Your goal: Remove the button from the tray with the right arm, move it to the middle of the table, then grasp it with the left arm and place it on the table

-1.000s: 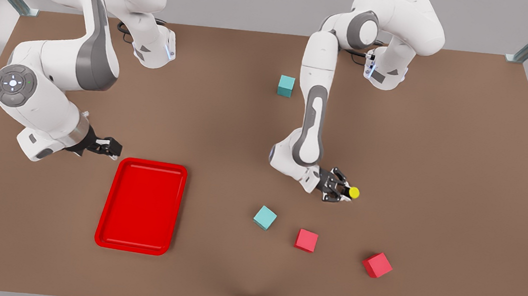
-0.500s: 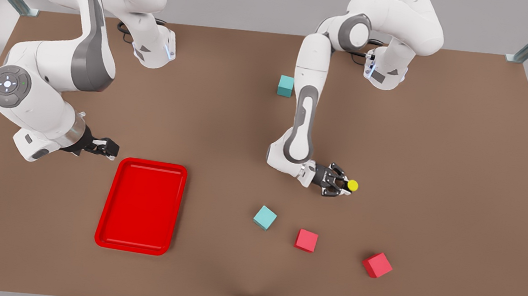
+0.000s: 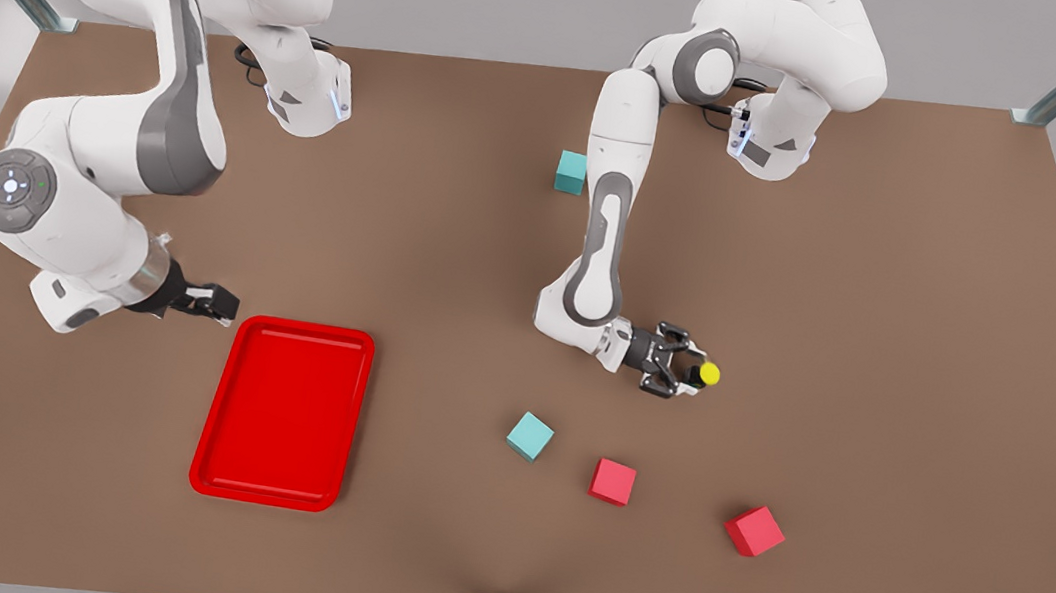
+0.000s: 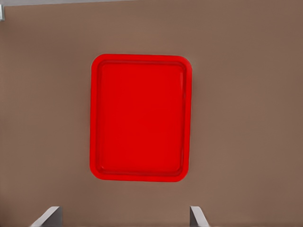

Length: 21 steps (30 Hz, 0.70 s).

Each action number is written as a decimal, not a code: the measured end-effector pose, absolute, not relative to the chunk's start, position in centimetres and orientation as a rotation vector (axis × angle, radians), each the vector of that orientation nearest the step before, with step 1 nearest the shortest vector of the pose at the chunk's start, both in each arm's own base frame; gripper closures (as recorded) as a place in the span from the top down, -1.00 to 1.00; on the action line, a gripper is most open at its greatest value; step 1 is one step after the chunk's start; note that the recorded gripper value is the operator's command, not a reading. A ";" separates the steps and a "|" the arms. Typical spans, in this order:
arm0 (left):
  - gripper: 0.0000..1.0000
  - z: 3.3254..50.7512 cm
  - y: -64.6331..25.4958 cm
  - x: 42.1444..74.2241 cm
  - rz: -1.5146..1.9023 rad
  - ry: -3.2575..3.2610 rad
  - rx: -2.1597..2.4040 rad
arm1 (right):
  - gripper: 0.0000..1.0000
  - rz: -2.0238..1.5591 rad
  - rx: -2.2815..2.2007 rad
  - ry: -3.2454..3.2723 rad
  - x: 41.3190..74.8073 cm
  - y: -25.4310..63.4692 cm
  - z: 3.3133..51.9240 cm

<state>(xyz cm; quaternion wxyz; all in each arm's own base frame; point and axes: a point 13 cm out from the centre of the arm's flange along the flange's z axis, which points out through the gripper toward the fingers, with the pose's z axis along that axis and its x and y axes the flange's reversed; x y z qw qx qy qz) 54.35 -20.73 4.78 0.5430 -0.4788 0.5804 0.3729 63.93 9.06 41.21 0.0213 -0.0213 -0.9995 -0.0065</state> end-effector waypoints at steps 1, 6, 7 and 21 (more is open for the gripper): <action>1.00 4.8 -21.1 54.2 0.880 1.380 -1.133 | 1.00 -0.024 -0.076 -3.091 64.2 8.7 40.6; 1.00 6.4 -26.6 51.5 0.821 1.431 -1.123 | 1.00 -0.043 -0.203 -3.132 65.9 3.5 42.5; 1.00 7.5 -27.7 50.9 0.811 1.445 -1.140 | 1.00 -0.049 -0.214 -3.139 66.1 3.1 43.0; 1.00 31.1 -20.7 60.0 0.558 1.967 -1.898 | 1.00 -0.090 -0.183 -3.164 66.2 4.4 44.3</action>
